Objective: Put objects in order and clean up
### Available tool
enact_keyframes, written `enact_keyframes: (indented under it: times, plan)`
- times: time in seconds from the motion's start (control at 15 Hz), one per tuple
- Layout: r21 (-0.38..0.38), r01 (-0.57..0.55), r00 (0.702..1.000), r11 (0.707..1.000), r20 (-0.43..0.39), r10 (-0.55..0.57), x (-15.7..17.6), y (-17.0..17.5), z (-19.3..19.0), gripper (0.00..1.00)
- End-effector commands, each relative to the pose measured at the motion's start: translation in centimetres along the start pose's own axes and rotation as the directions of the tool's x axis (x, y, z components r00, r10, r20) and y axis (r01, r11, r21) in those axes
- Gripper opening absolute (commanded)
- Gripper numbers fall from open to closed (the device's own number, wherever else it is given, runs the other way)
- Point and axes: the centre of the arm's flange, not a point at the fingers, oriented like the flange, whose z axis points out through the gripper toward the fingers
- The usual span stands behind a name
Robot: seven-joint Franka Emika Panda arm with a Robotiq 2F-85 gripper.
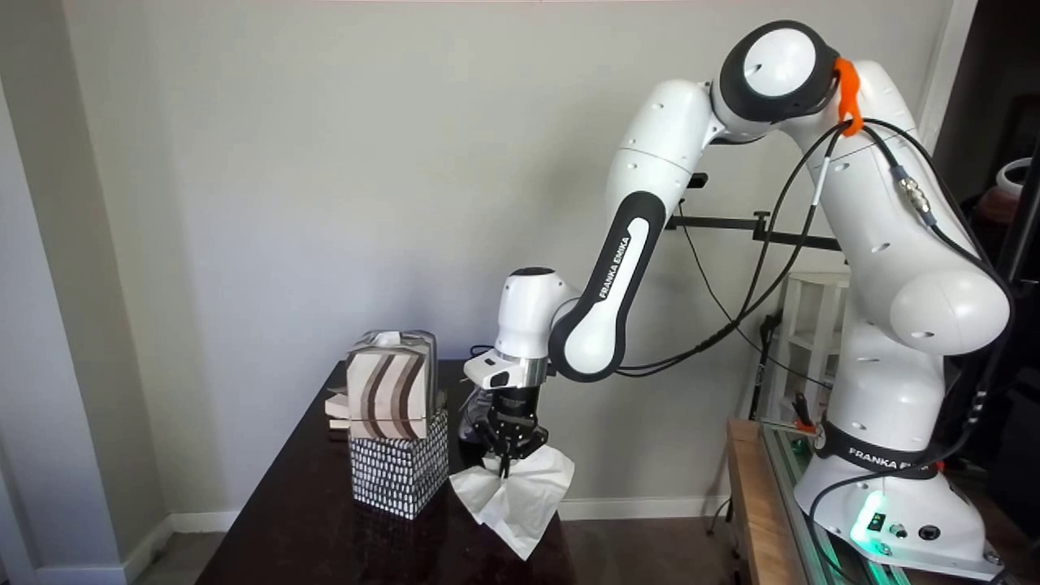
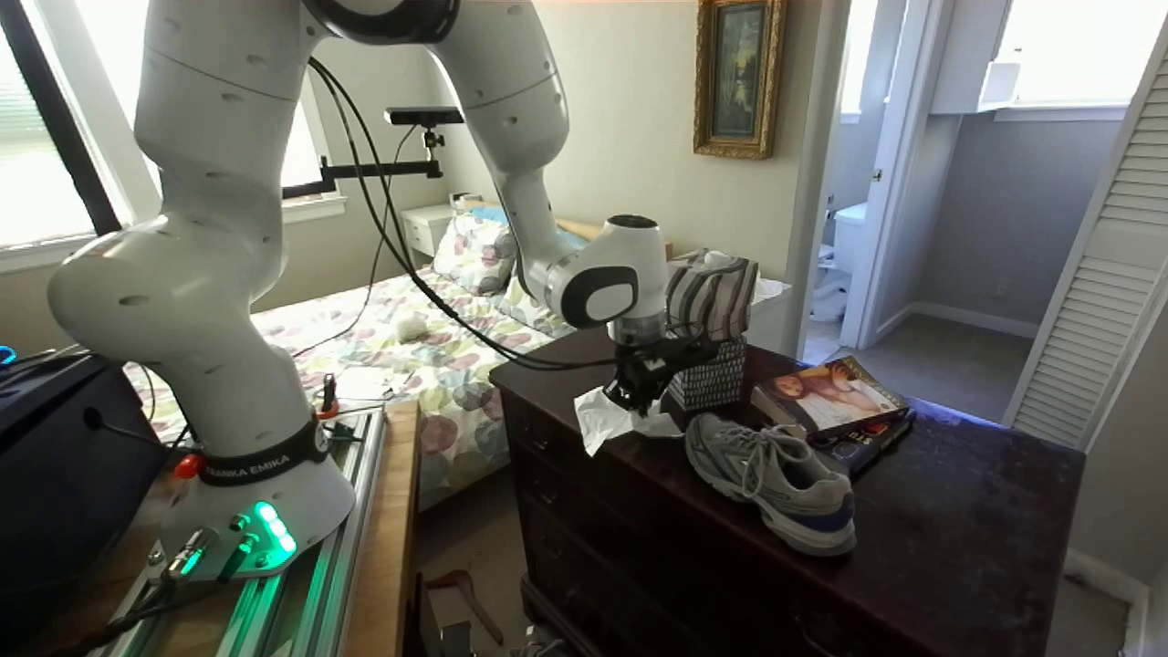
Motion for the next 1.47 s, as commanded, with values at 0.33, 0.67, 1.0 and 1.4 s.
enact_keyframes:
  times: [0.33, 0.67, 1.0, 1.4]
  plan:
    - [-0.052, 0.087, 0.995, 0.995, 0.042, -0.085, -2.9, -2.4, -5.9, 0.0]
    - [-0.113, 0.03, 0.995, 0.993, 0.1, -0.019, -5.2, -2.4, -8.0, 0.0]
    - [-0.19, -0.078, 0.984, 0.979, 0.144, 0.107, -8.6, -1.1, -7.5, 0.0]
    - [-0.251, -0.226, 0.944, 0.941, 0.181, 0.275, -10.5, -0.1, -5.9, 0.0]
